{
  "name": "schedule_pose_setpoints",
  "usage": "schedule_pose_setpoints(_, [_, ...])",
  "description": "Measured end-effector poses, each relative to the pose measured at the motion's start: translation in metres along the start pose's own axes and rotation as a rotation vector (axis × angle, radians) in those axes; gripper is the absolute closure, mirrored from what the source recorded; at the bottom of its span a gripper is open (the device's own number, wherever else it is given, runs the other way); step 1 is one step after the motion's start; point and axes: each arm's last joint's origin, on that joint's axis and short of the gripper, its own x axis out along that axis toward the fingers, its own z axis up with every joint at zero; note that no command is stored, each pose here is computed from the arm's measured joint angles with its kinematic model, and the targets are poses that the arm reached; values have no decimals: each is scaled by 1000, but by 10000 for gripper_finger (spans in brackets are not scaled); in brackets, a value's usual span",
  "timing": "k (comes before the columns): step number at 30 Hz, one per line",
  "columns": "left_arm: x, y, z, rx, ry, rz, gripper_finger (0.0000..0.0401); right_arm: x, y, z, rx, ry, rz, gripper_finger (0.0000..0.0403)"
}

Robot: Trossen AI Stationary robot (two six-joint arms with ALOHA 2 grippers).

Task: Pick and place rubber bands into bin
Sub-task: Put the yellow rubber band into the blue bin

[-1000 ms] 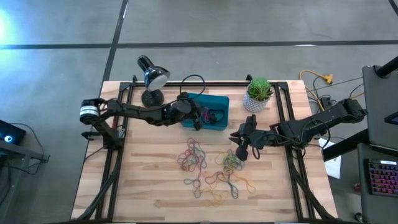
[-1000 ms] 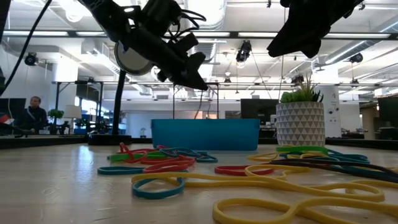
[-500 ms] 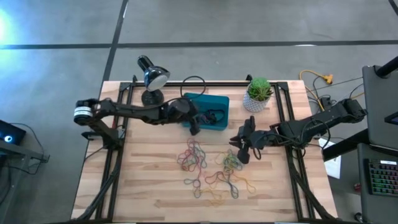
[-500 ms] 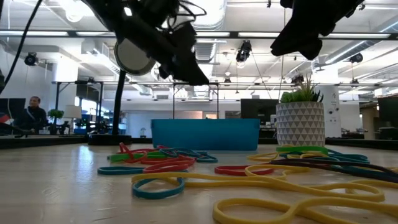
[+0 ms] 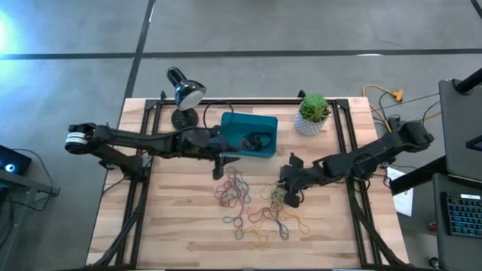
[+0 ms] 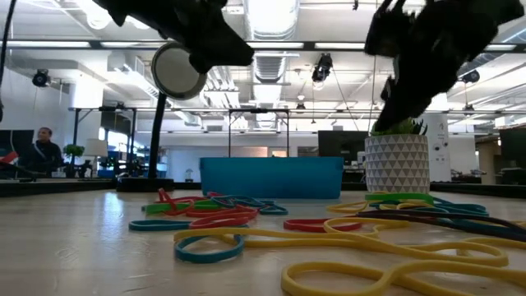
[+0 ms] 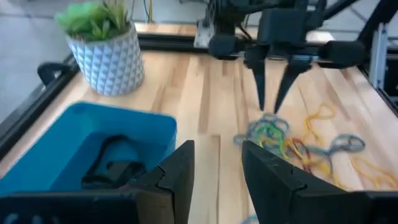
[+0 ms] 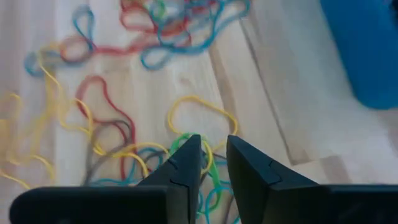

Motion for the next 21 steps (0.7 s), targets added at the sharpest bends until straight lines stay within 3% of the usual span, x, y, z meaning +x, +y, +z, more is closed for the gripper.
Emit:
schedule_pose_setpoints(9, [-8, -1, -13, -89, 10, 10, 283, 36, 5, -11, -23, 101, 37, 344])
schedule_pose_setpoints(17, [-9, -2, -17, -96, 18, 6, 283, 45, 5, -15, -11, 115, 31, 344])
schedule_pose_setpoints(21, [-8, -2, -18, -96, 21, 6, 283, 40, 11, -17, -16, 148, 109, 344])
